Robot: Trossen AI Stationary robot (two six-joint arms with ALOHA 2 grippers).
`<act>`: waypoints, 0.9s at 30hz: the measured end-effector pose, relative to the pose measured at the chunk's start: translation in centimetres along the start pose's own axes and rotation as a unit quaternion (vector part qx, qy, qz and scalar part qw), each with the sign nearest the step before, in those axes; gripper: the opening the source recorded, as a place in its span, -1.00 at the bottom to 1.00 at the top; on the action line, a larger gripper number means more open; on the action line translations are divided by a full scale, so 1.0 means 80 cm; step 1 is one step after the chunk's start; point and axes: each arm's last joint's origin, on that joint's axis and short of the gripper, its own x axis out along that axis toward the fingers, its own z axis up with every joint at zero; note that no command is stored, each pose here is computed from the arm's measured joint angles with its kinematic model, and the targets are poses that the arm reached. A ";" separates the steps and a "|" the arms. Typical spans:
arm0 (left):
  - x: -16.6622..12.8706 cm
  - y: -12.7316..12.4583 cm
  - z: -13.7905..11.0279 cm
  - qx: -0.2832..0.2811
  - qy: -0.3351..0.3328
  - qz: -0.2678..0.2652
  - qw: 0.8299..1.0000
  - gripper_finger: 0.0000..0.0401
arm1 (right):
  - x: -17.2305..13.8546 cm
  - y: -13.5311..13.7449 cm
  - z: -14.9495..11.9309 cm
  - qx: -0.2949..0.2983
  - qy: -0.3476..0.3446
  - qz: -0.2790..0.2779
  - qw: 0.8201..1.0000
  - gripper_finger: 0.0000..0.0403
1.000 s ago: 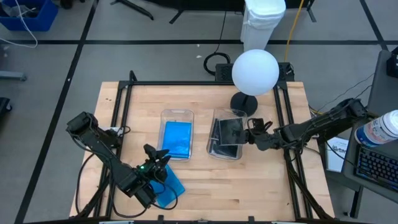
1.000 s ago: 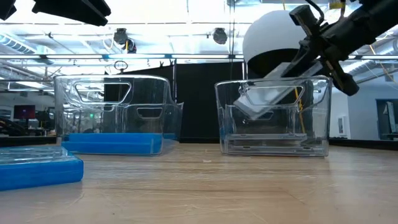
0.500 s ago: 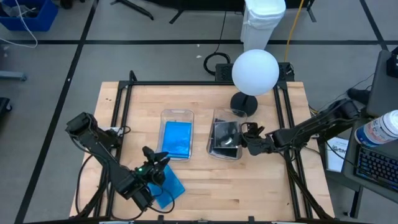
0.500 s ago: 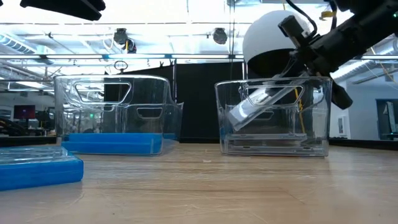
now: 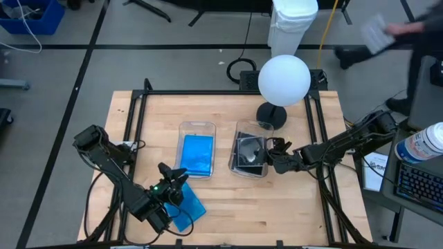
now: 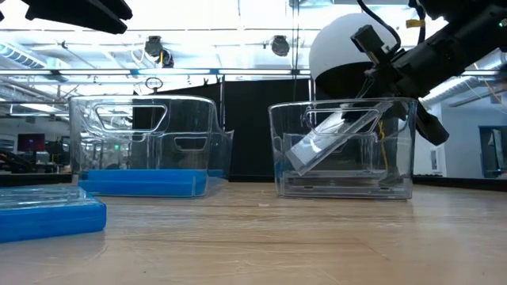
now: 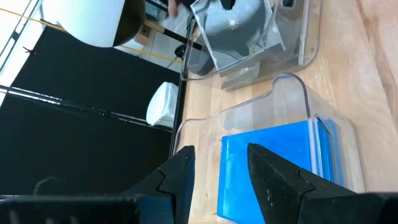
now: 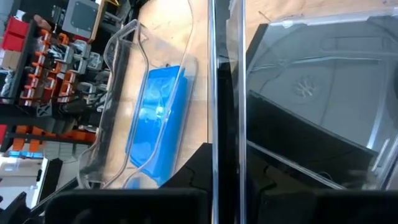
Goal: Pick & place jewel cases by type
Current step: Put the black CD case into the right transparent bin
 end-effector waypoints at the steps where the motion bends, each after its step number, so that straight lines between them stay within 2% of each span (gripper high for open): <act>1: 0.000 0.000 0.000 0.000 0.000 0.000 1.000 -0.24 | 0.000 0.000 0.000 0.001 0.000 0.001 1.000 -0.87; 7: 0.000 0.000 0.000 -0.001 0.000 0.000 1.000 -0.24 | 0.000 0.000 -0.001 -0.004 0.013 0.000 1.000 -0.77; 16: 0.000 0.000 0.000 -0.002 0.002 -0.004 1.000 -0.24 | -0.001 0.000 -0.003 -0.054 0.027 0.002 0.998 -0.50; 27: 0.001 0.000 0.000 -0.003 0.002 -0.003 1.000 -0.24 | -0.010 0.007 0.003 -0.156 0.040 0.025 0.987 -0.25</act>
